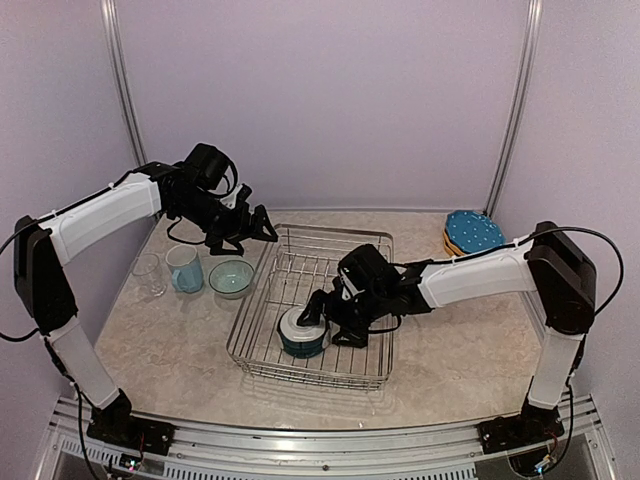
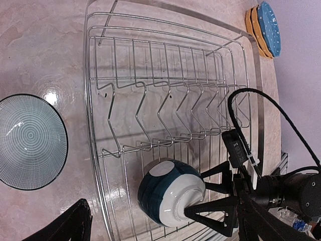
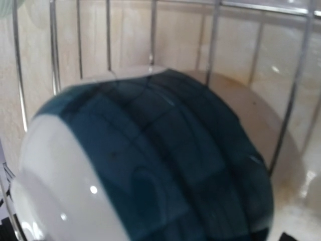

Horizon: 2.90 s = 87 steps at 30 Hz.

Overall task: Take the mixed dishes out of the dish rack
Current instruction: Grab the bowl from the dish rack.

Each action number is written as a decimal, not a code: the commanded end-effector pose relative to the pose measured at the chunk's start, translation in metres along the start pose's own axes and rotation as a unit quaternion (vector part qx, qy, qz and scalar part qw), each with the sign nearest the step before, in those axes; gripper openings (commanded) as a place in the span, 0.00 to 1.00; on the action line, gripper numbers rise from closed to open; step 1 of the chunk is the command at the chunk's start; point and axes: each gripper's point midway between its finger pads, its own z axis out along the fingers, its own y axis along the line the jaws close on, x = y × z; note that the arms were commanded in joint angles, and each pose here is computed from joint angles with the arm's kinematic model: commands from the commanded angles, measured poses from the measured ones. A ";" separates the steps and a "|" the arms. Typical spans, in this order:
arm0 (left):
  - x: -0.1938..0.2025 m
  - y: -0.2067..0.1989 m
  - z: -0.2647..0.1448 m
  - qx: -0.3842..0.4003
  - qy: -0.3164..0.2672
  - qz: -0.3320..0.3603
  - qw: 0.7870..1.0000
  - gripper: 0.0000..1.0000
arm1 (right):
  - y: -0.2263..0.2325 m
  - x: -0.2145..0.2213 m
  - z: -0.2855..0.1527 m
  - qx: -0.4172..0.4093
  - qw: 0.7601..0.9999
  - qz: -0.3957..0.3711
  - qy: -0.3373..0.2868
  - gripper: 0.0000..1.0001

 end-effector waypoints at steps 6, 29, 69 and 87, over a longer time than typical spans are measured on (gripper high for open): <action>0.001 0.004 0.005 -0.011 0.004 0.010 1.000 0.96 | 0.016 -0.009 0.004 -0.063 0.998 0.005 -0.017 1.00; 0.002 0.006 0.008 -0.016 0.007 0.009 1.000 0.96 | 0.071 -0.011 -0.027 -0.115 0.990 -0.059 -0.054 0.96; 0.000 0.008 0.007 -0.021 0.004 0.011 1.000 0.96 | 0.111 -0.005 0.017 -0.307 0.952 -0.009 0.004 0.29; -0.001 0.009 0.005 -0.024 -0.001 0.011 1.000 0.96 | 0.145 -0.010 0.006 -0.380 0.925 -0.011 0.015 0.07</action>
